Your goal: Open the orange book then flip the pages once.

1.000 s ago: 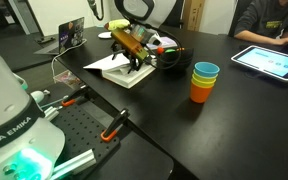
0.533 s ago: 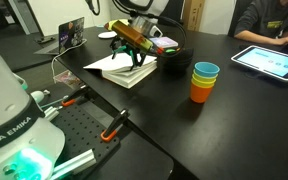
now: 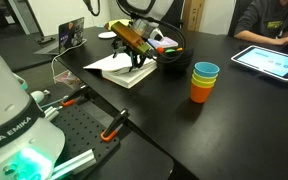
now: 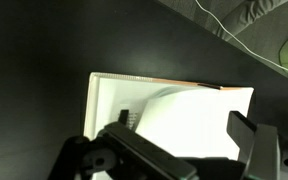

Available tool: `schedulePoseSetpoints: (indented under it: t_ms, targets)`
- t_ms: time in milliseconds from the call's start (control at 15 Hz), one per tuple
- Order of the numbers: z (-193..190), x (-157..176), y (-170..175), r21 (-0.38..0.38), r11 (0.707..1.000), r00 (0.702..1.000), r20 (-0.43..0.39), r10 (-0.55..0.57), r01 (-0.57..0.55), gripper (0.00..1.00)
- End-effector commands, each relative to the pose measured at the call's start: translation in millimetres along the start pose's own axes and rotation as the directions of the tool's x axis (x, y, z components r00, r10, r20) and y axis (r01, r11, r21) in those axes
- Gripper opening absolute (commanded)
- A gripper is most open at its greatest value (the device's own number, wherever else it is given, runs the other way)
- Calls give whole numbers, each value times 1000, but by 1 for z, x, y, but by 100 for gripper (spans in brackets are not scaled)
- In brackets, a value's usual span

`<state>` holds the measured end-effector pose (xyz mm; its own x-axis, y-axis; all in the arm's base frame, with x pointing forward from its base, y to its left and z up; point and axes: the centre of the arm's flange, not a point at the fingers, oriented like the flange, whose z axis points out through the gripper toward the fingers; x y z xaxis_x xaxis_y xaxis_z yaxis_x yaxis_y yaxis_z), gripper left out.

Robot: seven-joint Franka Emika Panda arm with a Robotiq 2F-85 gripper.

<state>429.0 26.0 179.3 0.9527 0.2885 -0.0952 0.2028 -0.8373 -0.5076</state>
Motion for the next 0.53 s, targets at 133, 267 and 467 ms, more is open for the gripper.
schedulePoseSetpoints:
  t_ms: [133,267,467]
  targets:
    - [-3,2,-7,-12,1000,999,-29,-12,12,66]
    - [-2,2,-7,-17,1000,999,-31,-12,12,49]
    - [-4,3,-11,-24,999,999,-28,-23,23,27]
